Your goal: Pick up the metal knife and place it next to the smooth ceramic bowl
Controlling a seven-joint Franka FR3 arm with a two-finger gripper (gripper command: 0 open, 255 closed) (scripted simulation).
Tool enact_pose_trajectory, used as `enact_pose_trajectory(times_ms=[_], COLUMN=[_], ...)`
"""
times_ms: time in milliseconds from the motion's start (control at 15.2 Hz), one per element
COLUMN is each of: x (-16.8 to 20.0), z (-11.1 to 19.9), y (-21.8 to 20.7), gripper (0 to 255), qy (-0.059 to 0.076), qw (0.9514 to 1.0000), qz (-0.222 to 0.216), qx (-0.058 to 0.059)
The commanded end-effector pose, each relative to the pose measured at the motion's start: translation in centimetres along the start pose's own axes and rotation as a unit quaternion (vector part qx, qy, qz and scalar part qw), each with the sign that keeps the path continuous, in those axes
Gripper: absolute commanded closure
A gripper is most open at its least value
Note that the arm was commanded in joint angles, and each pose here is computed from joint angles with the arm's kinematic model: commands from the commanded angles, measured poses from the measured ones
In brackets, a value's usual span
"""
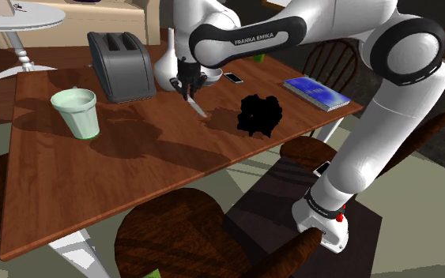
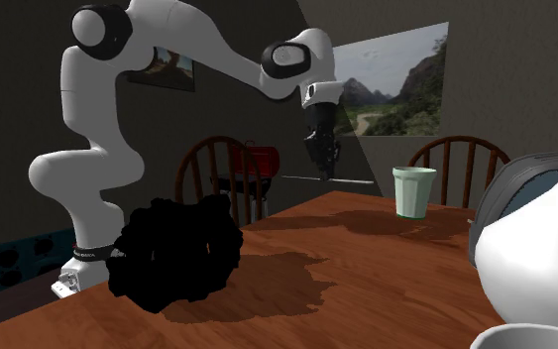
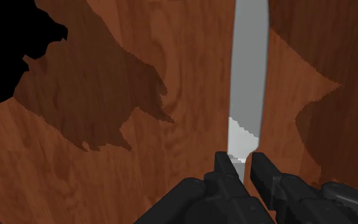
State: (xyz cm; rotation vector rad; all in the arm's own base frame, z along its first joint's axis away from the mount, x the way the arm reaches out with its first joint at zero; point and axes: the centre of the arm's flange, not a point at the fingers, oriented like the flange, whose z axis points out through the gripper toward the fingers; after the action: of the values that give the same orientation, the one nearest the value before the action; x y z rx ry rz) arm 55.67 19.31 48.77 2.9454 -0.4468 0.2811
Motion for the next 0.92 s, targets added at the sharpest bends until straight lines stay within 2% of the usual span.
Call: enact_pose_trajectory(times_ms=[0,858], x=[1.8,13.9], z=[0.8,4.7], y=[1.9,13.5], gripper=[255,255], qy=[0.0,0.0], qw=[1.0,1.0], qz=[-0.001,-0.001], qx=[0.0,0.0])
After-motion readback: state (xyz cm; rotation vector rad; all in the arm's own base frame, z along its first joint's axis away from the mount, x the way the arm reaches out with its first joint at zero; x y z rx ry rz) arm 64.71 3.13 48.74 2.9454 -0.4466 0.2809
